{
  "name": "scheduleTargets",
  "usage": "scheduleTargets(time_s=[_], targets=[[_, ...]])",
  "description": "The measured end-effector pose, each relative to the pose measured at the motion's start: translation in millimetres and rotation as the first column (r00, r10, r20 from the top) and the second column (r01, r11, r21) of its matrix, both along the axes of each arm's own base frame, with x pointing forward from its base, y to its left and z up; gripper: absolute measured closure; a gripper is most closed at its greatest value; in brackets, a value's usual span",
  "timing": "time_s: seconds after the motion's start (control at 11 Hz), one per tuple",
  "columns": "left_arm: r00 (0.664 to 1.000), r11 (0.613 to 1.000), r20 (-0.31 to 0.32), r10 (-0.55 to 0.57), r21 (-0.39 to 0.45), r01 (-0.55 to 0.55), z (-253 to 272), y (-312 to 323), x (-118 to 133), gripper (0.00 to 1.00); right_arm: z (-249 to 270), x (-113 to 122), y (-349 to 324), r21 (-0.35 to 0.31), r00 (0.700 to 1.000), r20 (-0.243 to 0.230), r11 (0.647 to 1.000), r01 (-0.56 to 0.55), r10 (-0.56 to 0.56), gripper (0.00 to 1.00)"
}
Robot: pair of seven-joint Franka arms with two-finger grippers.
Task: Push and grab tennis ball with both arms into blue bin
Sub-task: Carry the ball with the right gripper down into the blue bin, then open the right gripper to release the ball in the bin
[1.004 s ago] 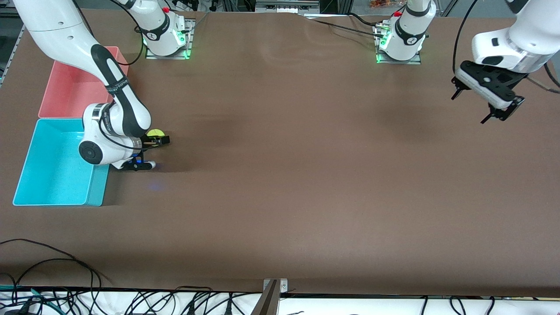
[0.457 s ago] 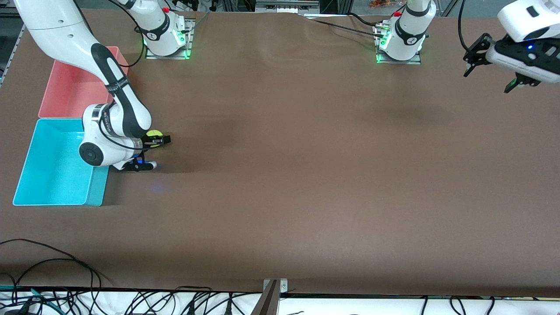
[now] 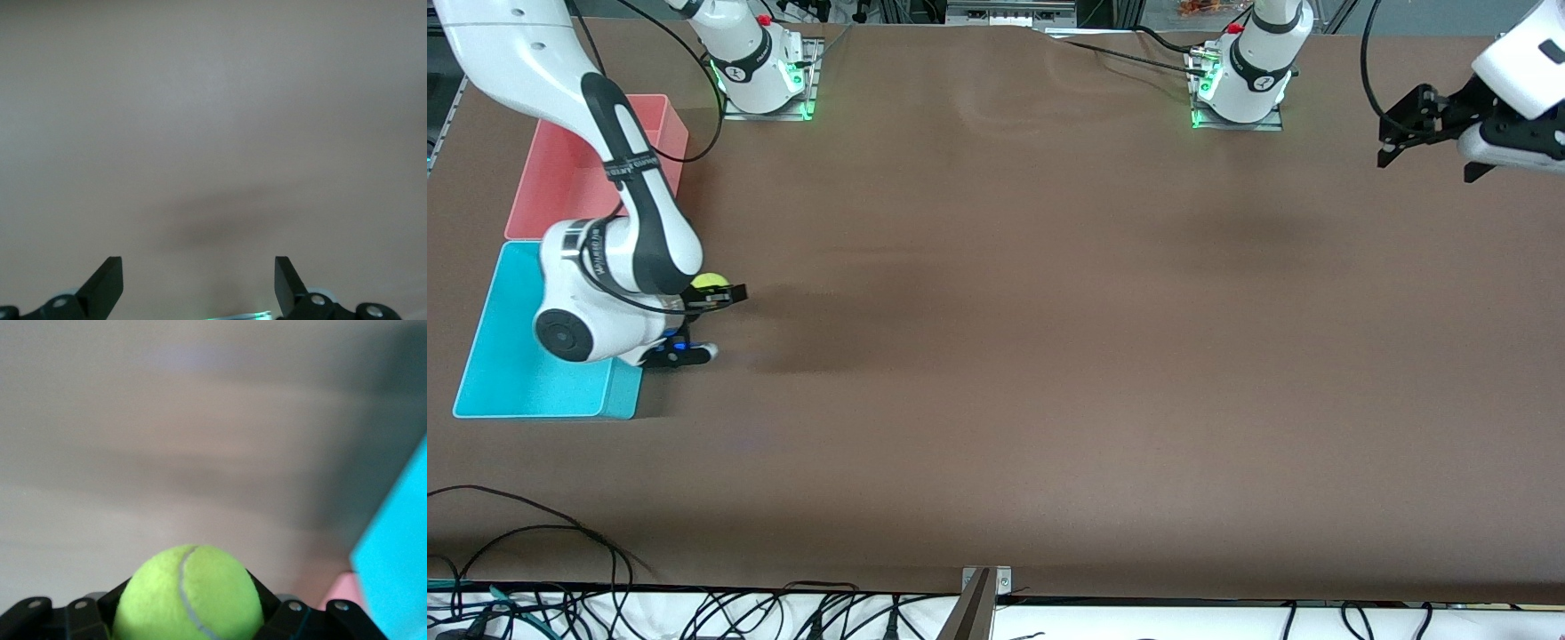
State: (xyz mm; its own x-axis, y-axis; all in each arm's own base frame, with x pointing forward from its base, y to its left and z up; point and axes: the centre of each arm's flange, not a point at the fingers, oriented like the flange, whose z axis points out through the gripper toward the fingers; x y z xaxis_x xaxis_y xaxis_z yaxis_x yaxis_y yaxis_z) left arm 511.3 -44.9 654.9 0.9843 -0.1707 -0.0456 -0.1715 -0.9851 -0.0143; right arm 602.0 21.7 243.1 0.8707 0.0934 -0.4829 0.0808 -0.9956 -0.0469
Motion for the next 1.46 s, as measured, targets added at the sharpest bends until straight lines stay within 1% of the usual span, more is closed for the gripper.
scheduleTargets(time_s=[0.18, 0.27, 0.37, 0.64, 0.91, 1.1, 1.28, 1.37, 1.46], targets=[[0.992, 0.993, -0.029, 0.119, -0.013, -0.12, -3.5, 1.8, 10.2, 0.0, 28.4, 15.9, -24.5, -0.039, 0.996, 0.017, 0.995, -0.089, 0.089, 0.43], [0.989, 0.99, -0.037, 0.142, -0.014, -0.142, -3.8, 3.7, 17.0, 0.0, 32.8, 18.0, -50.9, -0.033, 0.992, 0.018, 0.991, -0.128, 0.129, 0.43], [0.987, 0.988, -0.043, 0.154, -0.015, -0.155, -6.0, 5.3, 22.8, 0.0, 33.2, 16.1, -84.0, -0.008, 0.988, 0.015, 0.988, -0.152, 0.152, 0.43], [0.985, 0.987, -0.064, 0.161, -0.014, -0.162, -15.4, 5.9, 30.0, 0.0, 32.2, -2.9, -185.5, 0.096, 0.982, 0.02, 0.977, -0.19, 0.189, 0.43], [0.984, 0.986, -0.061, 0.166, -0.015, -0.167, -13.1, 5.9, 29.8, 0.0, 22.3, -28.0, -253.2, 0.217, 0.981, 0.047, 0.956, -0.196, 0.19, 0.43], [0.984, 0.985, -0.061, 0.169, -0.014, -0.171, -12.7, 6.8, 29.8, 0.0, 6.6, -33.8, -260.2, 0.295, 0.98, 0.064, 0.935, -0.199, 0.188, 0.43], [0.983, 0.985, -0.06, 0.171, -0.015, -0.172, -12.2, 7.4, 29.8, 0.0, -22.1, -40.0, -262.5, 0.374, 0.982, 0.065, 0.908, -0.19, 0.179, 0.43], [0.983, 0.985, -0.06, 0.171, -0.015, -0.172, -11.9, 7.4, 29.8, 0.0, -36.4, -45.2, -268.2, 0.4, 0.984, 0.058, 0.899, -0.177, 0.168, 0.43], [0.983, 0.985, -0.06, 0.171, -0.015, -0.172, -11.8, 7.5, 29.8, 0.0, -45.7, -48.6, -272.1, 0.411, 0.985, 0.051, 0.896, -0.169, 0.162, 0.43]])
